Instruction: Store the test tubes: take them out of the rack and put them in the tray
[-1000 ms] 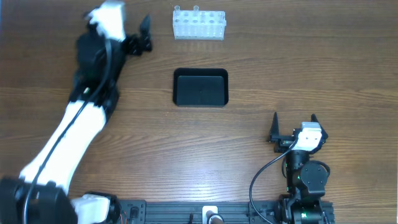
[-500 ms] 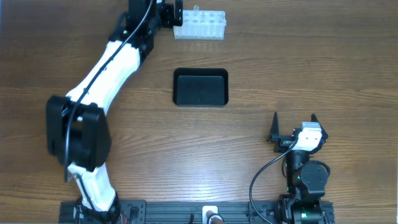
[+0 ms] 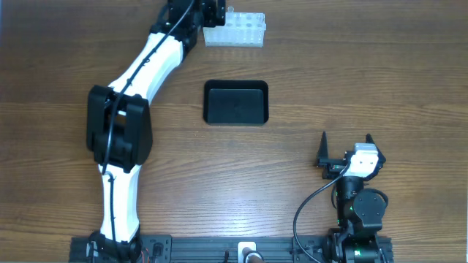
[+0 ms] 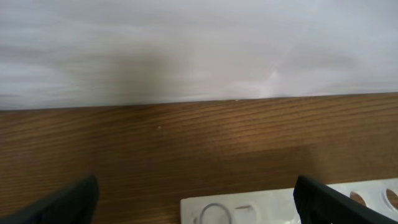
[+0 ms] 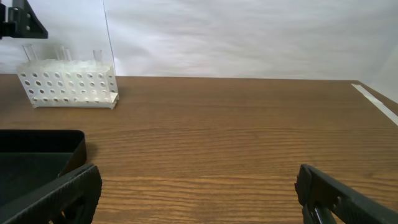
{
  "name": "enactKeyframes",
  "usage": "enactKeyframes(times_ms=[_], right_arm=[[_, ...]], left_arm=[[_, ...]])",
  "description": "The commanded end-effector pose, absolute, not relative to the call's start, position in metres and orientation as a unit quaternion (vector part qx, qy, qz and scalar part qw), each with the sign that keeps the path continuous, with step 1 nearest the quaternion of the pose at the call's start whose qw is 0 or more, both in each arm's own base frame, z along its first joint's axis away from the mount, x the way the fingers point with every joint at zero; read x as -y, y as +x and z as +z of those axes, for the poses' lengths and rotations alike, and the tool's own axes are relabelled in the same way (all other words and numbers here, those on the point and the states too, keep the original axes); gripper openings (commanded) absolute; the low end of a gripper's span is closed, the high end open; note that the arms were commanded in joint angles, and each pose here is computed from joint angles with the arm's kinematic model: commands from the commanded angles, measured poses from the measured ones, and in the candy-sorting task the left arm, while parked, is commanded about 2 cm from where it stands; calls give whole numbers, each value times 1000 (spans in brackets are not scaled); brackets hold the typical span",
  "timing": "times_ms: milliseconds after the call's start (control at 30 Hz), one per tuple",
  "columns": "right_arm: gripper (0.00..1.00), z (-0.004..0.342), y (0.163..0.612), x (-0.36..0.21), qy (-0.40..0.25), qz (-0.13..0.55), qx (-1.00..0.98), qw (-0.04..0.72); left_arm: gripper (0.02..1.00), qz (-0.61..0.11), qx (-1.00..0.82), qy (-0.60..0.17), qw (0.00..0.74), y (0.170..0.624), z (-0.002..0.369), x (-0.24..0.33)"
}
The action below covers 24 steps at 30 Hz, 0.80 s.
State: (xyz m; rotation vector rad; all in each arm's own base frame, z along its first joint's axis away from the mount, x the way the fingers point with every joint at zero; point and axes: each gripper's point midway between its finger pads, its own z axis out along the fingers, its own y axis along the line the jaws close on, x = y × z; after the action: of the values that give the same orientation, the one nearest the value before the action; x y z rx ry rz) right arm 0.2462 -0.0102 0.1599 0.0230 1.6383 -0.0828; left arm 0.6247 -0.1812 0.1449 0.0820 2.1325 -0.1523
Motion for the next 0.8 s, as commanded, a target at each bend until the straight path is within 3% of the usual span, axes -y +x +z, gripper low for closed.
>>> enactKeyframes(times_ms=[33,367,800], right_arm=[[991,158,246,11,10,-39,-730,682],[993,159,246,11,10,-39,-730,682],[991,158,246,11,10,-39,-730,682]], left_arm=[[989,-55,-874,15,483,635,137,180],[917,-39,-877,-5,480,637,125,173],[684,-47,-875,0,482,641,113,181]])
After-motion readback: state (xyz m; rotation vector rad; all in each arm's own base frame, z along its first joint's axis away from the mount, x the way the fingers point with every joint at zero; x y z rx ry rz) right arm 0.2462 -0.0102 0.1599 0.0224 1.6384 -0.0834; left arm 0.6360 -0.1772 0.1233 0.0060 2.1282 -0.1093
